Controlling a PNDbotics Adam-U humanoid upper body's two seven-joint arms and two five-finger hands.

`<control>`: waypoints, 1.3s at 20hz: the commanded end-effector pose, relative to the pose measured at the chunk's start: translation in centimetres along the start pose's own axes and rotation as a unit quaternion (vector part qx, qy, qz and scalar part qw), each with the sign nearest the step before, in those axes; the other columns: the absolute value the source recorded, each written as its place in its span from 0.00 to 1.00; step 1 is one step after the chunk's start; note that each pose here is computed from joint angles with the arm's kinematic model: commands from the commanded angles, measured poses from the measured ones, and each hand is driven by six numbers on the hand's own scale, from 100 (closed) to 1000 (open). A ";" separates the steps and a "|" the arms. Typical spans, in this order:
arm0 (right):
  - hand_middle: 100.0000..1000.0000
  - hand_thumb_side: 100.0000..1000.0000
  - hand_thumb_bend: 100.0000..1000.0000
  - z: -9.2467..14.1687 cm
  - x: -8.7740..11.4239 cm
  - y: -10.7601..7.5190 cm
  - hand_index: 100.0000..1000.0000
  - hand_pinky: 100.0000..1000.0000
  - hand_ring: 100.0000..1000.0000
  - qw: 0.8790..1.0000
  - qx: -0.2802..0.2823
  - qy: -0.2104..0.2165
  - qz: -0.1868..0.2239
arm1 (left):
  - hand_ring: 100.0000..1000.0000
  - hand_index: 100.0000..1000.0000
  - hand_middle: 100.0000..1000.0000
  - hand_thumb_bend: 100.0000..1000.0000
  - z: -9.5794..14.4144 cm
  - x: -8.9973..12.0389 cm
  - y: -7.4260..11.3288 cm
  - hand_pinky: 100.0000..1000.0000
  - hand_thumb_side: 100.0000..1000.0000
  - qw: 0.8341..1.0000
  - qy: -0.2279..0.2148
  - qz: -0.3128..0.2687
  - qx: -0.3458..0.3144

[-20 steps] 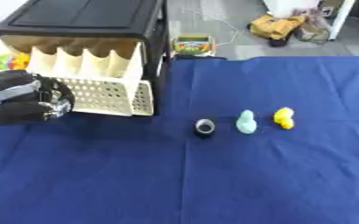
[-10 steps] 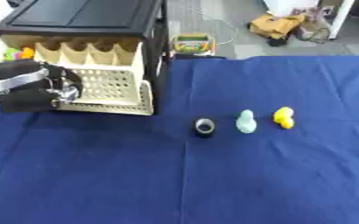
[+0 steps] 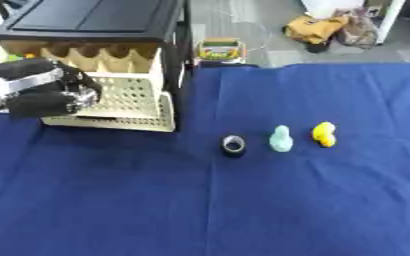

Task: Pick up objects from table and place into drawer.

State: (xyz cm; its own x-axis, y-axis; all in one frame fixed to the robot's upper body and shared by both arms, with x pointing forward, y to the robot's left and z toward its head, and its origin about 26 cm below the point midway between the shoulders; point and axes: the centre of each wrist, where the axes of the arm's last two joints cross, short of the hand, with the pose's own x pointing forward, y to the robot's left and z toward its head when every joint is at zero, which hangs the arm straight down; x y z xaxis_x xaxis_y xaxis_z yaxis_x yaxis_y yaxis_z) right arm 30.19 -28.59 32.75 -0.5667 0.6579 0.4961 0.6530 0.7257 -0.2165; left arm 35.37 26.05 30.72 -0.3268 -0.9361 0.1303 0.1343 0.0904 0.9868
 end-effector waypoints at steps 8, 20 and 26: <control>0.57 0.85 0.32 -0.5 0.6 -0.7 0.73 0.64 0.67 1.000 -0.012 -0.012 -0.003 | 0.51 0.96 0.62 0.00 -1.6 -0.8 0.6 0.51 1.00 1.000 0.018 -0.005 0.022; 0.57 0.85 0.33 -0.4 0.5 -0.7 0.73 0.64 0.66 1.000 -0.014 -0.008 -0.006 | 0.61 1.00 0.78 0.00 -3.4 -1.0 0.4 0.61 1.00 0.999 0.004 0.009 0.047; 0.57 0.84 0.32 -0.4 0.5 -0.7 0.73 0.64 0.66 1.000 -0.016 -0.005 -0.008 | 0.71 1.00 0.83 0.00 -3.8 -1.3 0.1 0.68 1.00 0.999 0.002 0.007 0.048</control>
State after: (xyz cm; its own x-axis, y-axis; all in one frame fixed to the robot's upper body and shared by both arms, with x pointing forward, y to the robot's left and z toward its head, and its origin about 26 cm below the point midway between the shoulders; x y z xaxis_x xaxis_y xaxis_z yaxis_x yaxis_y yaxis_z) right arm 30.20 -28.72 32.70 -0.5673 0.6449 0.5121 0.6527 0.7313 -0.1979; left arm 39.21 25.72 30.15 -0.3264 -0.9332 0.1502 0.0497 0.1417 0.9887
